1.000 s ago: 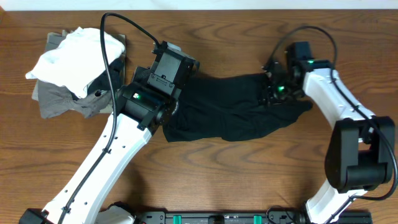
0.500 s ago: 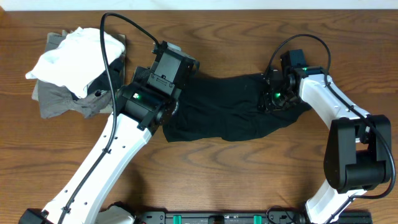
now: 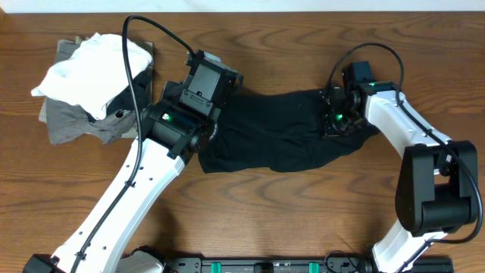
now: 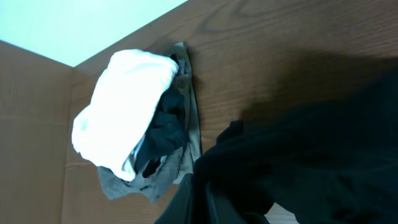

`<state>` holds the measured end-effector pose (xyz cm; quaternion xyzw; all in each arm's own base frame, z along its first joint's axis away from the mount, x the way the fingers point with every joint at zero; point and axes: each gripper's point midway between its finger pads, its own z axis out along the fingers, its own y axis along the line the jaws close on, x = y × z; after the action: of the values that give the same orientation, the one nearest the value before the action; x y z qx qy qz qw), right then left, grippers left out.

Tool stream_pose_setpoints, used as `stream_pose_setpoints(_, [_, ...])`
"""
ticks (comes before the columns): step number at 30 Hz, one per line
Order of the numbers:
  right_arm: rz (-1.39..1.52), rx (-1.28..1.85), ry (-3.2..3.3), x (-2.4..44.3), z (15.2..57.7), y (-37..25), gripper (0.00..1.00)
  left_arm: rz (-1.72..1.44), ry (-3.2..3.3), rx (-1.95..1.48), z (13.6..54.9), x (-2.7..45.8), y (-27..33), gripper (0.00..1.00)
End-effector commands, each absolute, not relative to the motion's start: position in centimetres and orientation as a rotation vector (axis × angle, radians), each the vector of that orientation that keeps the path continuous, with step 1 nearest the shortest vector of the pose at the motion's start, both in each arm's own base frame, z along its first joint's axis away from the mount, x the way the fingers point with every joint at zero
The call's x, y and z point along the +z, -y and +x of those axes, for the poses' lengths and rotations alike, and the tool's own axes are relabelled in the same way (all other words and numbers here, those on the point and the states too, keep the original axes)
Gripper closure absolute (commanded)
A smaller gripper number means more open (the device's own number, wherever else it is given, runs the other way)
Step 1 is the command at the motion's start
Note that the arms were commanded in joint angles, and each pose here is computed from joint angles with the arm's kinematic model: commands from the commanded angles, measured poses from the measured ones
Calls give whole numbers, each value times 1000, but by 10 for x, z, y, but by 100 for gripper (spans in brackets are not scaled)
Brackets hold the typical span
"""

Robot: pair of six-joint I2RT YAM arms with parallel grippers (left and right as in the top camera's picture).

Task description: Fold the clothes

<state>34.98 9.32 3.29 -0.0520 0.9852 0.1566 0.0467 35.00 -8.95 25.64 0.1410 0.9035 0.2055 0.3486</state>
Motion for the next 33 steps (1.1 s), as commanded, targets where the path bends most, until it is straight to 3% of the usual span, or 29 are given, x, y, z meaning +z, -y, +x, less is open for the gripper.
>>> stream_pose_setpoints(1, [-103, 511, -2857, 85, 368, -86, 99, 356, -2299, 561, 353, 271, 84, 94])
stream_pose_setpoints(7, [86, 471, -2579, 182, 384, -42, 99, 358, -2295, 560, 353, 272, 84, 94])
stream_pose_setpoints(10, [386, 398, -2493, 213, 375, 2, 99, 352, -2282, 549, 353, 278, 85, 94])
stream_pose_setpoints(14, [558, 360, -2349, 248, 361, 45, 99, 454, -2238, 479, 346, 297, 99, 94])
stream_pose_setpoints(21, [520, 508, -2104, 334, 332, 62, 99, 548, -2022, 272, 307, 391, 136, 94])
stream_pose_setpoints(26, [481, 413, -1997, 388, 299, 64, 99, 641, -1876, 154, 267, 459, 155, 94])
stream_pose_setpoints(33, [418, 353, -1905, 457, 262, 48, 99, 736, -1795, 87, 225, 499, 149, 94])
